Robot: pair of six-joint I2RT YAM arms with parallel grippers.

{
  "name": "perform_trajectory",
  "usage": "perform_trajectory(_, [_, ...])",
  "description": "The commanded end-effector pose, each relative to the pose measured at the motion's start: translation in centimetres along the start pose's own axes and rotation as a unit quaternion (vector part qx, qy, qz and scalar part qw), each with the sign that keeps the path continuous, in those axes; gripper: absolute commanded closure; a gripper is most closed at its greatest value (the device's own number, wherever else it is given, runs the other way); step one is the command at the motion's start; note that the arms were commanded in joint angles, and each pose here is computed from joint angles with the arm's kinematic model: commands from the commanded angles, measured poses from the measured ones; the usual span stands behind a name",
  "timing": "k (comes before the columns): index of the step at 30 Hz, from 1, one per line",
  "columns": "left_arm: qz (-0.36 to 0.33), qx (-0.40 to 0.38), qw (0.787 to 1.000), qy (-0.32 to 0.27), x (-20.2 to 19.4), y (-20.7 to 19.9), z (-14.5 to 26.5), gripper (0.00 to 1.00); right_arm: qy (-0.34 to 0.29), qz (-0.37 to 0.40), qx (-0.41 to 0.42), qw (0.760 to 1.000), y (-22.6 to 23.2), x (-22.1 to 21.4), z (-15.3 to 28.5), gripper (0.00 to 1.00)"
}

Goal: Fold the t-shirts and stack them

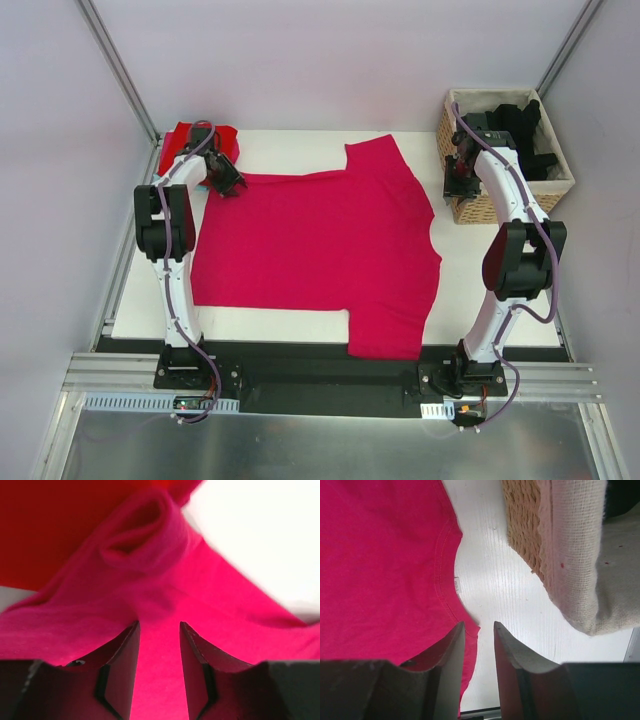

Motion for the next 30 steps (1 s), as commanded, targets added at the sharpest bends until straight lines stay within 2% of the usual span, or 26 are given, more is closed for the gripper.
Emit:
perform_trajectory(1, [-0.004, 0.012, 0.999, -0.048, 2.3, -0.8, 0.4, 0.63, -0.009, 0.005, -0.012, 1.000, -0.8, -0.1, 1.3, 0.67])
perform_trajectory(30, [0.027, 0.010, 0.997, -0.068, 3.6, -2.1, -1.3, 0.64, 0.007, 0.022, -0.008, 1.000, -0.8, -0.5, 0.6, 0.68])
Point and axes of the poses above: each gripper's point midway between its finger pads, its own z axis back along the fingers, its own y axis along the line the jaws close on, x = y × z, the point moved 2 cm from there along z, back along the fingers, and after that the axes turned 9 degrees about z, right-handed, at the moved point
